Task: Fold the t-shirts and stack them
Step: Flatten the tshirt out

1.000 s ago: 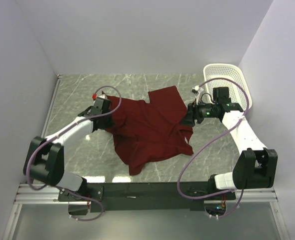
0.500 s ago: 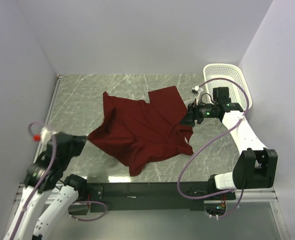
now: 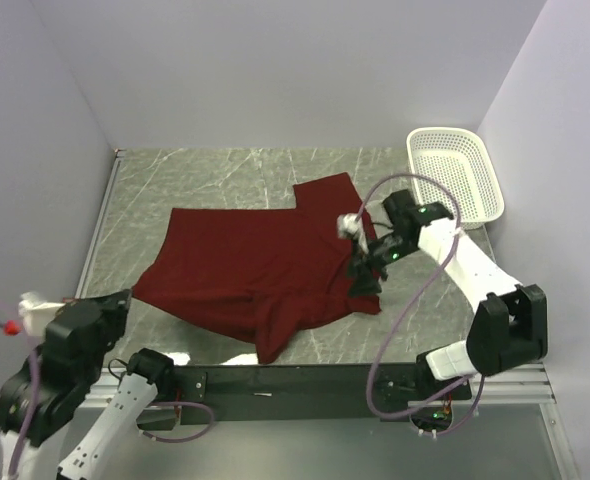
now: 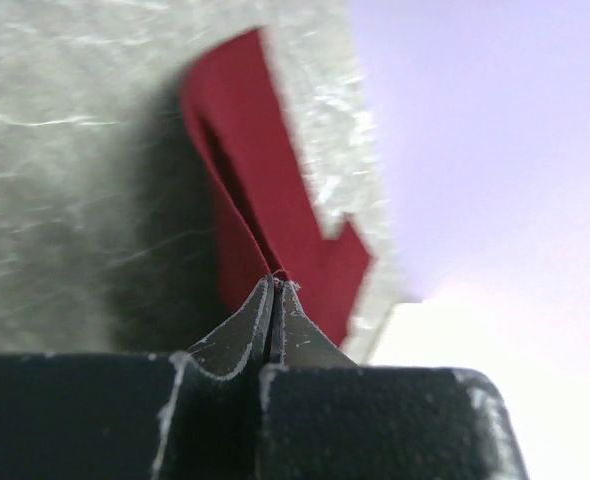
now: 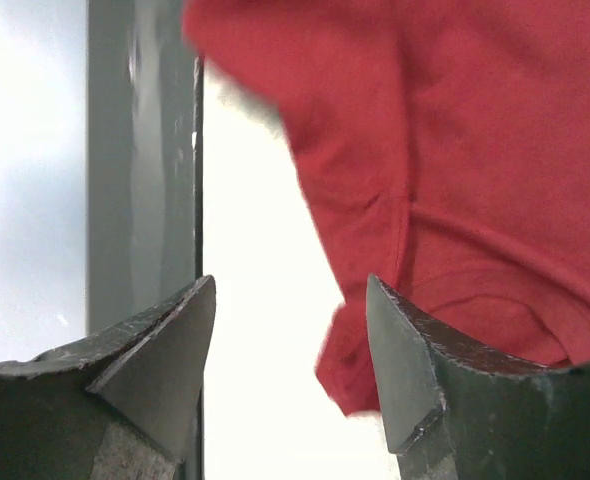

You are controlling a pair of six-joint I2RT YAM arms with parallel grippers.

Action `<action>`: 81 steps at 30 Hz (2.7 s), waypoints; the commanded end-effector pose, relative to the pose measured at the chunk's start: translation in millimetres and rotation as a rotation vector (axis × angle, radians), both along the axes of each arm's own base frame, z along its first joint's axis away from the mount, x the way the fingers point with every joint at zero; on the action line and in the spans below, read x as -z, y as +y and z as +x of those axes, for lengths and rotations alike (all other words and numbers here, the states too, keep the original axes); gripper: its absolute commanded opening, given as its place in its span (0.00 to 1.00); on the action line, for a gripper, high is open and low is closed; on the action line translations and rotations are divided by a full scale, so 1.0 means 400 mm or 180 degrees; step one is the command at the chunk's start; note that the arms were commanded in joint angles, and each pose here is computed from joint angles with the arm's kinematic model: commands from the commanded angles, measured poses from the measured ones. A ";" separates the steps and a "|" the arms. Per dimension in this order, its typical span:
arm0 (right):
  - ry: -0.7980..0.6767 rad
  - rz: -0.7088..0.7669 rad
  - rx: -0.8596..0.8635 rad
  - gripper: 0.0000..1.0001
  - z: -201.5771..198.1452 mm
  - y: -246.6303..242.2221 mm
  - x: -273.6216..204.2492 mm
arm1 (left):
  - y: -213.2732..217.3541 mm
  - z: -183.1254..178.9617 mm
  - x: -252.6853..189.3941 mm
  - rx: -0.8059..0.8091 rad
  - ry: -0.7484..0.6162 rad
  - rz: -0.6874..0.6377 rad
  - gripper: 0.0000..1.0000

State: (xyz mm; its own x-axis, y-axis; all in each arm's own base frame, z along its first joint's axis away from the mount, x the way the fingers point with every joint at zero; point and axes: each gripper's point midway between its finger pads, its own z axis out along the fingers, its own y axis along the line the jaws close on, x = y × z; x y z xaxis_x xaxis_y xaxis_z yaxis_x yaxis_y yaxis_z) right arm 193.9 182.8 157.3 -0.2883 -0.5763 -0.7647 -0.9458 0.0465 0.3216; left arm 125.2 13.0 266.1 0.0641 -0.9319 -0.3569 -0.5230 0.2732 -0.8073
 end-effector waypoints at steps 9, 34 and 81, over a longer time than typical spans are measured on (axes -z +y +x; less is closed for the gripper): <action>-0.1113 -0.0444 -0.0764 0.70 -0.006 0.234 0.025 | 0.007 -0.031 -0.035 0.0138 -0.0095 0.0128 0.78; -0.0978 -0.1103 -0.1135 0.61 -0.029 0.511 0.287 | -0.077 0.126 -0.149 0.0968 -0.0945 0.1304 0.81; -0.0767 -0.0964 -0.0930 0.00 -0.017 0.423 0.183 | -0.099 0.122 -0.082 0.1057 -0.0965 0.1111 0.81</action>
State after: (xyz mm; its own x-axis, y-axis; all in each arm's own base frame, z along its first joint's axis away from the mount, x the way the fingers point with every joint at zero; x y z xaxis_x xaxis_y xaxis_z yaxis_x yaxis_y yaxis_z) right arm 190.1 354.7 35.5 0.0478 -0.8650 -0.4994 -0.9770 -0.1445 0.1567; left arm 172.3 -23.0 293.7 -0.0700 -0.7439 -0.6646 -0.1525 0.6664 -0.7298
